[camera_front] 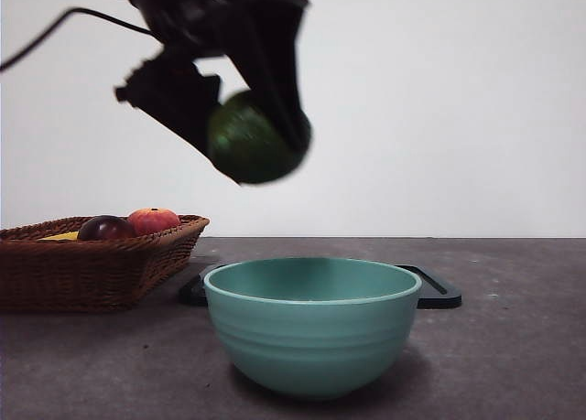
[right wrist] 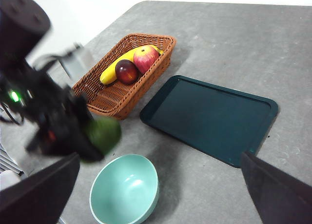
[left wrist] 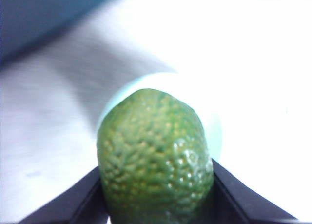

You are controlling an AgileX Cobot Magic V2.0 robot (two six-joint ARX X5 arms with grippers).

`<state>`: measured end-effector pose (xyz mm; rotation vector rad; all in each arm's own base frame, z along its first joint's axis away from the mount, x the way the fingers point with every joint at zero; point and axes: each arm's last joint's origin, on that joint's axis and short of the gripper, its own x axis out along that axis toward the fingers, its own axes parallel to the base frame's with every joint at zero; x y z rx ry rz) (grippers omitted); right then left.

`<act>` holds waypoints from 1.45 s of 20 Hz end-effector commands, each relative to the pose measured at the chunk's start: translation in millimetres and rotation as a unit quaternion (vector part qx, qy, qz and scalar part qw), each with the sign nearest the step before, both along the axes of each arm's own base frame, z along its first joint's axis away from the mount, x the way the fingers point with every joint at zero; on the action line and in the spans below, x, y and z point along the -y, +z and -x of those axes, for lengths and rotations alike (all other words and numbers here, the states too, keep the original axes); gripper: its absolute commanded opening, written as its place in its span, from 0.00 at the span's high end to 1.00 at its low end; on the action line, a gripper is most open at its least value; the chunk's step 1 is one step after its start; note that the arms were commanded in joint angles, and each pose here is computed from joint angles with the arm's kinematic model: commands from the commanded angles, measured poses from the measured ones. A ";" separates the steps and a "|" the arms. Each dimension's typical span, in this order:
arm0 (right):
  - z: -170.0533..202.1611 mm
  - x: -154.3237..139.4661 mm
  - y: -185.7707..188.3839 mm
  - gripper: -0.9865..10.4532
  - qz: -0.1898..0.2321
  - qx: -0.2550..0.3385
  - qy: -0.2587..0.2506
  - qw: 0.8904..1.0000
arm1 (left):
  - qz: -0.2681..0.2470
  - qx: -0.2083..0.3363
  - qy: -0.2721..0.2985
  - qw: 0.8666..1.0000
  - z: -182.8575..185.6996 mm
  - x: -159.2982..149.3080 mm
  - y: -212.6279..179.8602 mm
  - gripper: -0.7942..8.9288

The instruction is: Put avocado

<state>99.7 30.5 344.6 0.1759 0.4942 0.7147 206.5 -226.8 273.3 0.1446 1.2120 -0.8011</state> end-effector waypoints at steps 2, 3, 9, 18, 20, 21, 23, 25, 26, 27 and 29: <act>-0.3 -0.6 4.5 0.40 -0.005 0.004 0.002 1.000 | -0.019 -0.015 -0.029 0.999 4.0 25.3 -18.7 0.77; -0.3 -0.6 4.5 0.40 -0.005 0.004 0.002 1.000 | -0.025 -0.013 -0.033 0.999 4.1 31.7 -25.1 0.77; -0.3 -0.6 4.5 0.40 -0.005 0.004 0.002 1.000 | -0.050 -0.025 -0.040 0.998 -4.0 52.2 -61.2 0.77; 0.1 -0.5 3.8 0.40 -0.004 0.000 0.002 1.000 | -0.084 -0.051 -0.042 0.994 -7.5 59.9 -90.3 0.77; 0.1 -0.5 3.8 0.40 -0.004 0.000 0.002 1.000 | -0.089 -0.055 -0.045 0.993 -7.1 61.3 -94.6 0.77; 0.1 -0.5 3.8 0.40 -0.004 0.000 0.002 1.000 | -0.089 -0.055 -0.045 0.994 -7.2 61.7 -95.1 0.76; 0.1 -0.5 3.8 0.40 -0.004 0.000 0.002 1.000 | -0.087 -0.053 -0.046 0.994 -6.5 62.9 -94.7 0.76; 0.1 -0.5 3.8 0.40 -0.004 0.000 0.002 1.000 | -0.088 -0.054 -0.046 0.994 -6.9 63.4 -92.1 0.68; 0.1 -0.5 3.8 0.40 -0.004 0.000 0.002 1.000 | -0.087 -0.054 -0.047 0.994 -6.8 64.4 -90.6 0.60; 0.1 -0.5 3.8 0.40 -0.004 0.000 0.002 1.000 | -0.086 -0.053 -0.049 0.994 -6.1 65.5 -89.6 0.54; 0.1 -0.5 3.8 0.40 -0.004 0.000 0.002 1.000 | -0.084 -0.050 -0.053 0.994 -4.5 68.2 -87.1 0.47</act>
